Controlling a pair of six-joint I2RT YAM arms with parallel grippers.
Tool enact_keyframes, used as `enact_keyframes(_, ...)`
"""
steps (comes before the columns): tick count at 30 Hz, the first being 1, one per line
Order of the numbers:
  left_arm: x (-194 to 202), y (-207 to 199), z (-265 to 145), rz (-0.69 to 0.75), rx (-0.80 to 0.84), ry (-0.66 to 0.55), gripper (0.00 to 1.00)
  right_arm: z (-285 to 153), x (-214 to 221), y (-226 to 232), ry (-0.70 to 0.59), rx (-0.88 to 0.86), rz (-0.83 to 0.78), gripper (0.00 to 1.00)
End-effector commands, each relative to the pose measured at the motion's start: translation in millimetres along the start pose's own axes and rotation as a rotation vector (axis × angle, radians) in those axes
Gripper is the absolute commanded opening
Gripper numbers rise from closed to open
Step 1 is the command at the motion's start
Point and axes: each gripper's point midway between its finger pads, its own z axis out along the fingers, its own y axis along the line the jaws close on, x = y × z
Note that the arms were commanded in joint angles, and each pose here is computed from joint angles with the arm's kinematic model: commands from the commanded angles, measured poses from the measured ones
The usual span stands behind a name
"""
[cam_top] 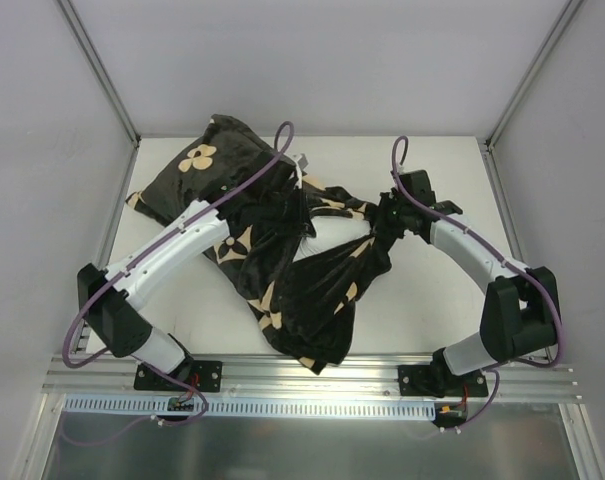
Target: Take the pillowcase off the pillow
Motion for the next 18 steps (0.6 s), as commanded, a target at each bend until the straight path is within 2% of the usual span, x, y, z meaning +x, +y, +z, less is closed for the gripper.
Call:
enact_keyframes(1, 1.1, -19.6, -90.5, 0.011, 0.163, -0.088, 0.00, 7.7, -24.0, -48.4, -0.057, 0.142, 0.020, 0.01)
enact_keyframes(5, 5.2, -3.2, -99.1, -0.019, 0.151, -0.114, 0.00, 9.6, -32.4, -36.8, -0.063, 0.087, 0.014, 0.01)
enact_keyframes(9, 10.8, -5.3, -95.6, -0.039, 0.182, -0.099, 0.00, 15.2, -33.9, -21.2, -0.060, 0.003, 0.030, 0.01)
enact_keyframes(12, 1.3, -14.9, -102.2, -0.029, 0.220, -0.137, 0.00, 26.3, -21.8, -13.6, -0.036, -0.048, 0.051, 0.01)
enact_keyframes(18, -30.5, -36.1, -114.3, -0.003, 0.266, -0.203, 0.00, 58.1, 38.9, -14.2, 0.094, -0.103, 0.092, 0.01)
